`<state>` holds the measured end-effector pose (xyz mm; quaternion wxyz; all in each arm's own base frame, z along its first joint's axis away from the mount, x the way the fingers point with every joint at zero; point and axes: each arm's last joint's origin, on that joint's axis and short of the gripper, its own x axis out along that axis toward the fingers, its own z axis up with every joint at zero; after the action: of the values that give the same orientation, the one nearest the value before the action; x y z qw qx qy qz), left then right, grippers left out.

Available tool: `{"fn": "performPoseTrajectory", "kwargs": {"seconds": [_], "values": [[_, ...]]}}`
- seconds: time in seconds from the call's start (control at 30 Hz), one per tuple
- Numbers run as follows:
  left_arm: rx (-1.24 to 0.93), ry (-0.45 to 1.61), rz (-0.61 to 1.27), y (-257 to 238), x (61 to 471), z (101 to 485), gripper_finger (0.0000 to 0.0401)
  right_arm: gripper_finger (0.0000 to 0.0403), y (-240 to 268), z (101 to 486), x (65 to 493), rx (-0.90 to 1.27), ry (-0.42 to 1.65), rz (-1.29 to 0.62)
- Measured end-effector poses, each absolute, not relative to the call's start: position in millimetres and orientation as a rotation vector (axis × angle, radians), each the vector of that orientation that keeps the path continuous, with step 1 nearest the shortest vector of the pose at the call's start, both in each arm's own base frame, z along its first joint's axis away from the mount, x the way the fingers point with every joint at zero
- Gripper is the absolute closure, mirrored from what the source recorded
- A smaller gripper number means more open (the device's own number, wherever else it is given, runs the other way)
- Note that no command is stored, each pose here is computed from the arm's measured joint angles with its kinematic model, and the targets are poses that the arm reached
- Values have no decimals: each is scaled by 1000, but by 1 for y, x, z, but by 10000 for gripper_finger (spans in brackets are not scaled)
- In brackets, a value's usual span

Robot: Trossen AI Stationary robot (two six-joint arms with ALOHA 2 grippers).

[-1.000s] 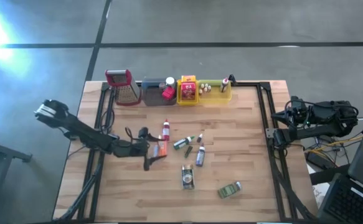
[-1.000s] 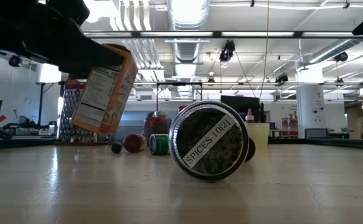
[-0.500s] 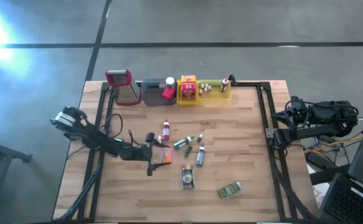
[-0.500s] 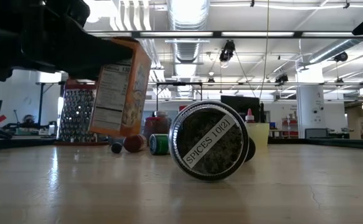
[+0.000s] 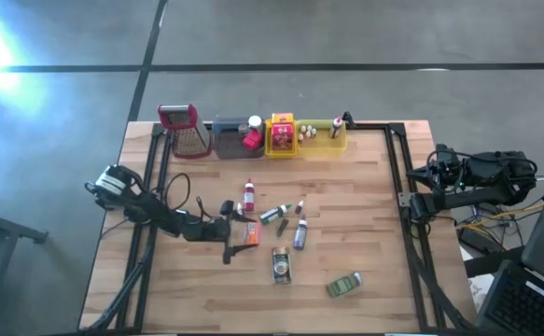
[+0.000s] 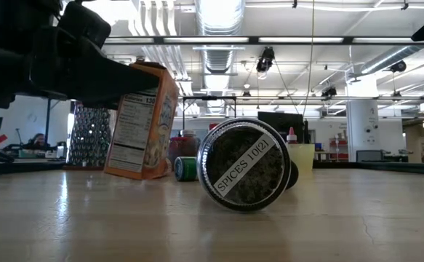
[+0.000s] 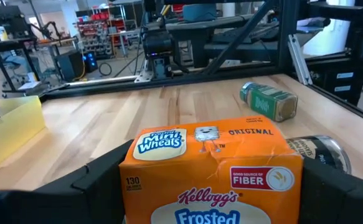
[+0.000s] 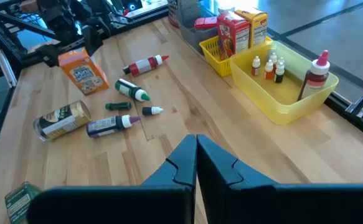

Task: Pick & Place Kitchen Items
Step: Put the orange cereal box into the yellow bin

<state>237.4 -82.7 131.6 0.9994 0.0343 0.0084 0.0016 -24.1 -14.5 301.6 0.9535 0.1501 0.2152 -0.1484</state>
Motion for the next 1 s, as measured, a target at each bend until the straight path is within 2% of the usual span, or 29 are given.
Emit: {"fn": "performPoseTrajectory", "kwargs": {"seconds": [0.47, 0.7, 1.0], "values": [[26, 57, 4, -72, 233, 125, 66, 394, -15, 302, -24, 305, 437, -301], [14, 75, 8, -67, 232, 122, 8, 394, -15, 302, -24, 305, 437, -301], [-4, 65, 8, -65, 230, 125, 3, 394, -15, 302, -24, 305, 437, -301]]}}
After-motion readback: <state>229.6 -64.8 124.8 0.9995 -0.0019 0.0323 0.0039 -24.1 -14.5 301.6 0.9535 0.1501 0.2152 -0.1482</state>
